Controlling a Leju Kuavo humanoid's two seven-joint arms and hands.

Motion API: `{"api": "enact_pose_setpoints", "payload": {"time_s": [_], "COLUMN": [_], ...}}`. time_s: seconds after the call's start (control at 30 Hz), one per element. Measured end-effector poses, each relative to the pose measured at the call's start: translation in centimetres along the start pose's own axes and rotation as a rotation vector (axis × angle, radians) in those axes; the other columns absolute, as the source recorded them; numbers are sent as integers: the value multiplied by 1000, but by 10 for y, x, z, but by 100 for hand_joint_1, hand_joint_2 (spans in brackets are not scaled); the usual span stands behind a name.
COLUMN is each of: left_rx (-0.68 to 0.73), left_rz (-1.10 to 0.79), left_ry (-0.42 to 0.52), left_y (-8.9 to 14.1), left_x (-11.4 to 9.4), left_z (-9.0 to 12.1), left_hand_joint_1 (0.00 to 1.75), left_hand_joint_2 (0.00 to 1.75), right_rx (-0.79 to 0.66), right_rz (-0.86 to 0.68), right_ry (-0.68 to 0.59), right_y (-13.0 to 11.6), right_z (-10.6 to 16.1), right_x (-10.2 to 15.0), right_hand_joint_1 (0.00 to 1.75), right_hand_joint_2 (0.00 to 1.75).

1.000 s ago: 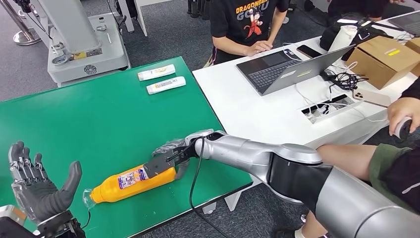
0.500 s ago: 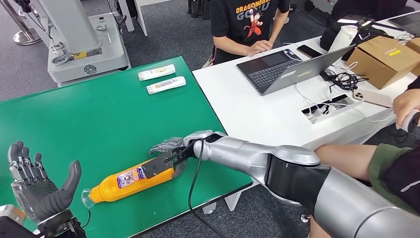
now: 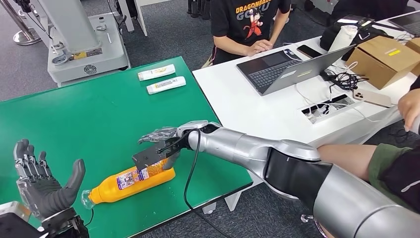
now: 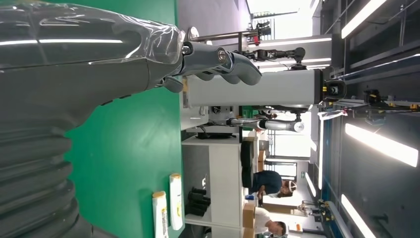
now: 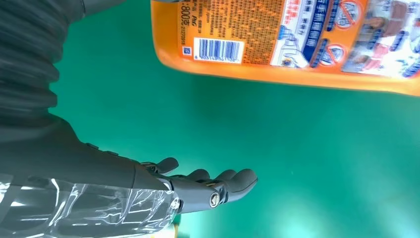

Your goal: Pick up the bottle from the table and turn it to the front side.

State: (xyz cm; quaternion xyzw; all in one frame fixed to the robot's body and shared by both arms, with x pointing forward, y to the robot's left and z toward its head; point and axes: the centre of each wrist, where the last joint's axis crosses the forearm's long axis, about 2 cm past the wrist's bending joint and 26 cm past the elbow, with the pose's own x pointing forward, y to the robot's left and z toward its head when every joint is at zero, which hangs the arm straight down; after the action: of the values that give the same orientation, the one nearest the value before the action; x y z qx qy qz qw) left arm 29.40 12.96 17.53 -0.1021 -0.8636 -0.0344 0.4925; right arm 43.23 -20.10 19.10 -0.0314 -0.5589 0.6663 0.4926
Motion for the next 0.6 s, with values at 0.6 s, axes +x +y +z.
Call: {"api": "enact_pose_setpoints", "payload": {"time_s": [0.6], "left_rx": [-2], "left_rz": [6], "left_ry": [-9], "left_y": [-1], "left_x": [1], "left_z": [-5], "left_hand_joint_1": [0], "left_hand_joint_2": [175], "right_rx": [43], "right_rz": [-36], "right_ry": [-89], "right_y": [1], "right_z": [-13], "right_x": [20], "right_hand_joint_1": [0], "right_hand_joint_2": [175]}}
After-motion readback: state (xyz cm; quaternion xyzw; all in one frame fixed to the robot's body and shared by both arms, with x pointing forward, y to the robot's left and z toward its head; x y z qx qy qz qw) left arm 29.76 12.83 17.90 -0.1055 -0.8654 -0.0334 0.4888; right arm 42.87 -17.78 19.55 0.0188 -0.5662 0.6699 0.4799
